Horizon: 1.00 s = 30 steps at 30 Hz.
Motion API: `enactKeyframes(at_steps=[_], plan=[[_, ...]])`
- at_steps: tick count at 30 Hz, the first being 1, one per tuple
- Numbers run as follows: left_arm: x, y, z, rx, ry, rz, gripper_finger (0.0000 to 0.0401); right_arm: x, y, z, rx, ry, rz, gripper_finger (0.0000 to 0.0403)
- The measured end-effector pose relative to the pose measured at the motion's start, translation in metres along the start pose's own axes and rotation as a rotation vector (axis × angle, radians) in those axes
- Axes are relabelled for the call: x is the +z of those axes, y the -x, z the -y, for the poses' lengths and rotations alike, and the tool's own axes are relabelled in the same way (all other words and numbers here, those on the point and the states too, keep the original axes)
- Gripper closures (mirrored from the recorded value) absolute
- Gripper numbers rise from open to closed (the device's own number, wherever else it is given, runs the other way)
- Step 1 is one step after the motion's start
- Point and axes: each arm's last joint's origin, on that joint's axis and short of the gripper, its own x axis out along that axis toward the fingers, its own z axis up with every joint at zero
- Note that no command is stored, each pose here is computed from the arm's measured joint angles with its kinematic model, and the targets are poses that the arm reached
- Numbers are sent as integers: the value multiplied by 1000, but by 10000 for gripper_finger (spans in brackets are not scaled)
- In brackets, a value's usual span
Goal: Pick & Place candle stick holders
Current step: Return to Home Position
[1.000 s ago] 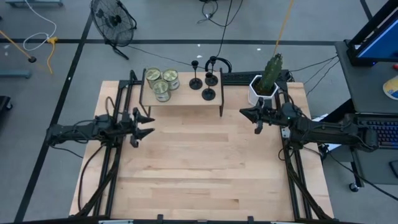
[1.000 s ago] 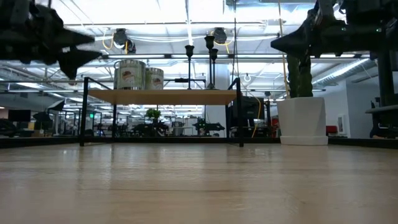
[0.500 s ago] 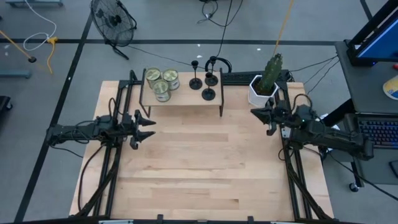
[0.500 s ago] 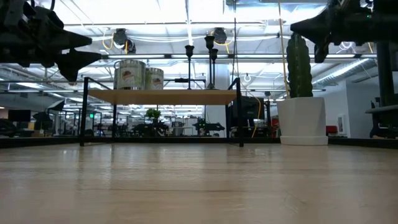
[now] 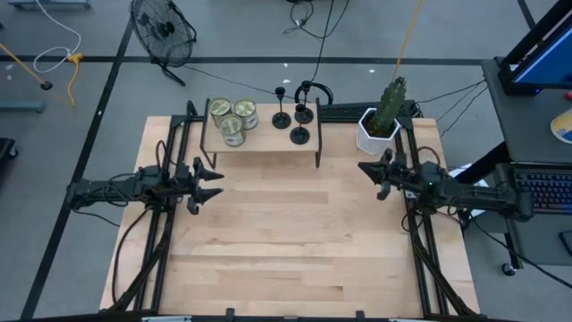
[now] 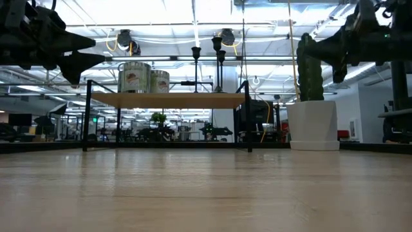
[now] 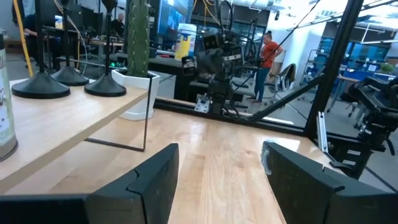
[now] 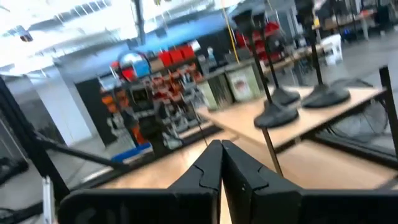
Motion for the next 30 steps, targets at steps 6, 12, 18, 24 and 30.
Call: enactKeyframes(at_steps=[6,12,18,24,30], plan=[[0,0,0,0,-10,-3,162,2,11,1,6,-11,13,399],[-4,0,-1,5,-14,-38,162,-3,18,3,-14,-10,-34,401],[-4,0,-1,28,-58,-37,162,-8,19,5,-38,20,-81,399],[-6,-1,-2,28,-58,-29,162,-10,19,8,-106,31,-93,401],[-6,-1,-2,27,-41,-25,162,-11,19,9,-120,43,-93,399]])
